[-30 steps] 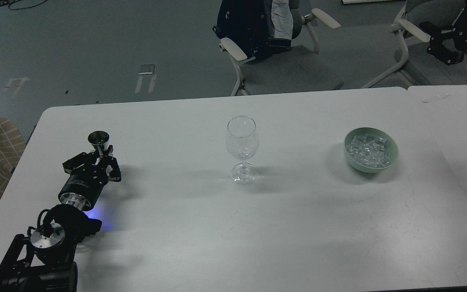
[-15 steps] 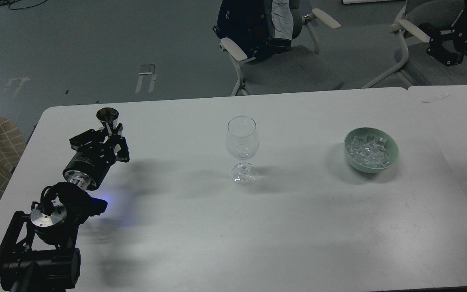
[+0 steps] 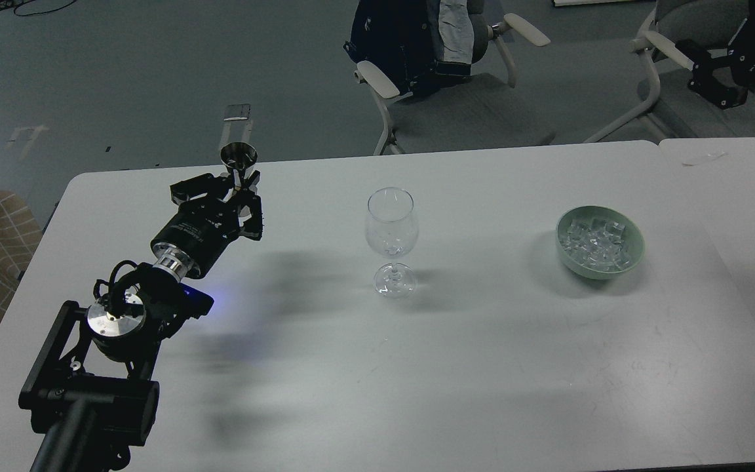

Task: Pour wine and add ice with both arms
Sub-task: 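Lift the jigger with the left gripper toward the wine glass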

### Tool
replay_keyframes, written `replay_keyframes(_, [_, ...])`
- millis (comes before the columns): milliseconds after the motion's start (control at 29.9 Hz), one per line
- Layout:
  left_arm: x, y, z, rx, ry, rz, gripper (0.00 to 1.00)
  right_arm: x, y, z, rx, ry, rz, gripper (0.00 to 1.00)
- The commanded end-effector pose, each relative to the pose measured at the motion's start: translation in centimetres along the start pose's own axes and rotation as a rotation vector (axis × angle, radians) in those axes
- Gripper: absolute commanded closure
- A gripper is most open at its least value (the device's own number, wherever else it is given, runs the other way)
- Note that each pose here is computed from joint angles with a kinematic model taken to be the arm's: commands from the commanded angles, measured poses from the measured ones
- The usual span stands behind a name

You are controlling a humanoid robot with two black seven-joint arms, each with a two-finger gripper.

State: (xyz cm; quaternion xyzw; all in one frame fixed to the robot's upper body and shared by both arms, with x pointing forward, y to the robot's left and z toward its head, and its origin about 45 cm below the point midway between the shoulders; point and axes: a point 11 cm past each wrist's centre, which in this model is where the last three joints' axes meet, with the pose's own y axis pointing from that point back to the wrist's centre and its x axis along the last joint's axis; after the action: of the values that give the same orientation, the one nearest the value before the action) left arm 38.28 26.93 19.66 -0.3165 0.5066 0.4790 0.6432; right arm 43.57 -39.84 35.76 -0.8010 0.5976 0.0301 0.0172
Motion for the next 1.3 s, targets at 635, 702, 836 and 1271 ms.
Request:
replay_keyframes(635, [-6.2, -1.1, -4.9, 0.154, -0.102, -0.083, 1.00, 0.2, 0.2, 0.4, -0.009, 0.002, 0.005, 0.00])
replay_keyframes(702, [-6.5, -1.4, -5.5, 0.172, -0.134, -0.087, 1.00, 0.2, 0.2, 0.4, -0.009, 0.002, 0.005, 0.00])
replay_keyframes(836, [-6.9, -1.8, -6.9, 0.215, -0.156, -0.094, 1.00, 0.2, 0.2, 0.4, -0.009, 0.002, 0.005, 0.00])
replay_keyframes(1271, [-8.0, -2.7, -9.9, 0.259, -0.184, -0.093, 1.00, 0.2, 0.2, 0.4, -0.009, 0.001, 0.006, 0.00])
